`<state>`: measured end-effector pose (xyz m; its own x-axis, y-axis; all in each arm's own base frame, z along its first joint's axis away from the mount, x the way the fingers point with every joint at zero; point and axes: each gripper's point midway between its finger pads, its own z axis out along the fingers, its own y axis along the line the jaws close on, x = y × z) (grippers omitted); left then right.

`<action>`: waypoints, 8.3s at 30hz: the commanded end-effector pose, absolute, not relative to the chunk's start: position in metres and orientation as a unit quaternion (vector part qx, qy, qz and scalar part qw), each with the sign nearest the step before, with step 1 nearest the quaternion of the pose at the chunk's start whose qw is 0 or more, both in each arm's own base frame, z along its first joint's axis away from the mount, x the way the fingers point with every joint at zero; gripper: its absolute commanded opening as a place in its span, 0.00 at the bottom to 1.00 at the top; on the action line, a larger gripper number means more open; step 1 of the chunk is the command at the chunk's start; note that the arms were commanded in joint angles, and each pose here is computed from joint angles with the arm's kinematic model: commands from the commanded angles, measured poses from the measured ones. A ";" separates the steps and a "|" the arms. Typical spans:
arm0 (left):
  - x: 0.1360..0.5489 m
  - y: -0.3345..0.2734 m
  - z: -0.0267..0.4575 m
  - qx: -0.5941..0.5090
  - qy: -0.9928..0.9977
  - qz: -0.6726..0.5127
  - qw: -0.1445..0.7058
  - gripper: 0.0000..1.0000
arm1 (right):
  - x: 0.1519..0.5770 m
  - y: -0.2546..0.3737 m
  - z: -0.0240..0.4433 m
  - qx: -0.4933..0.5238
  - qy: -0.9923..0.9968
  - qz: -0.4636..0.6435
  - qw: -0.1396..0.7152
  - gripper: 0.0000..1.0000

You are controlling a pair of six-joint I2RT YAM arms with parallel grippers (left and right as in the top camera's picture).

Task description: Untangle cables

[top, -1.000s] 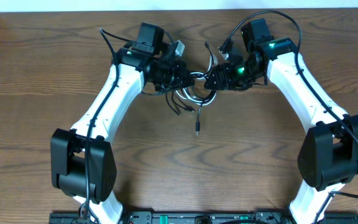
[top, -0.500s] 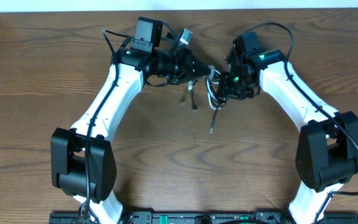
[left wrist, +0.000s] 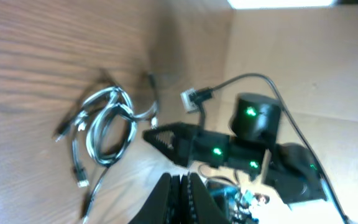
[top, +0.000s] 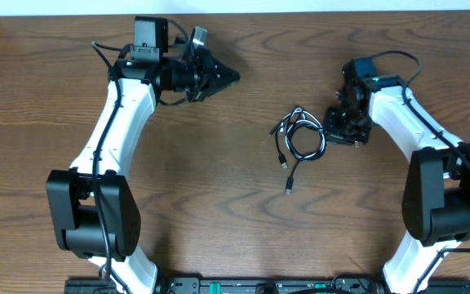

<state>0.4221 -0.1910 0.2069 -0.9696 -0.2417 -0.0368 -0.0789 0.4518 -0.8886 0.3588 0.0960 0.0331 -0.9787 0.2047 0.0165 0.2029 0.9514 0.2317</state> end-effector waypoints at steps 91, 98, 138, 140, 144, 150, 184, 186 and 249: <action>0.380 -0.292 0.264 0.252 0.744 -0.585 0.201 0.34 | 0.452 0.185 0.298 0.205 0.779 0.593 0.009 0.01; 0.380 -0.293 0.266 0.269 0.736 -0.583 0.216 0.34 | 0.456 0.186 0.312 0.197 0.764 0.614 0.010 0.01; 0.429 -0.302 0.277 0.182 0.769 -0.534 0.301 0.07 | 0.466 0.184 0.305 0.181 0.782 0.593 0.063 0.01; 0.433 -0.293 0.271 0.151 0.781 -0.535 0.282 0.07 | 0.477 0.168 0.292 0.181 0.801 0.560 0.110 0.01; 0.435 -0.268 0.250 0.101 0.812 -0.522 0.240 0.07 | 0.481 0.135 0.248 0.234 0.850 0.450 0.142 0.01; 0.426 -0.245 0.224 0.044 0.844 -0.504 0.176 0.07 | 0.465 0.091 0.197 0.233 0.921 0.262 0.169 0.01; 0.423 -0.268 0.292 0.025 0.762 -0.635 0.124 0.07 | 0.452 0.239 0.261 0.073 0.860 0.486 0.141 0.47; 0.421 -0.270 0.299 0.043 0.753 -0.643 0.129 0.07 | 0.450 0.246 0.256 0.072 0.861 0.486 0.132 0.47; 0.400 -0.200 0.161 -0.009 0.912 -0.397 0.101 0.23 | 0.416 0.162 0.158 -0.064 0.901 0.425 0.058 0.01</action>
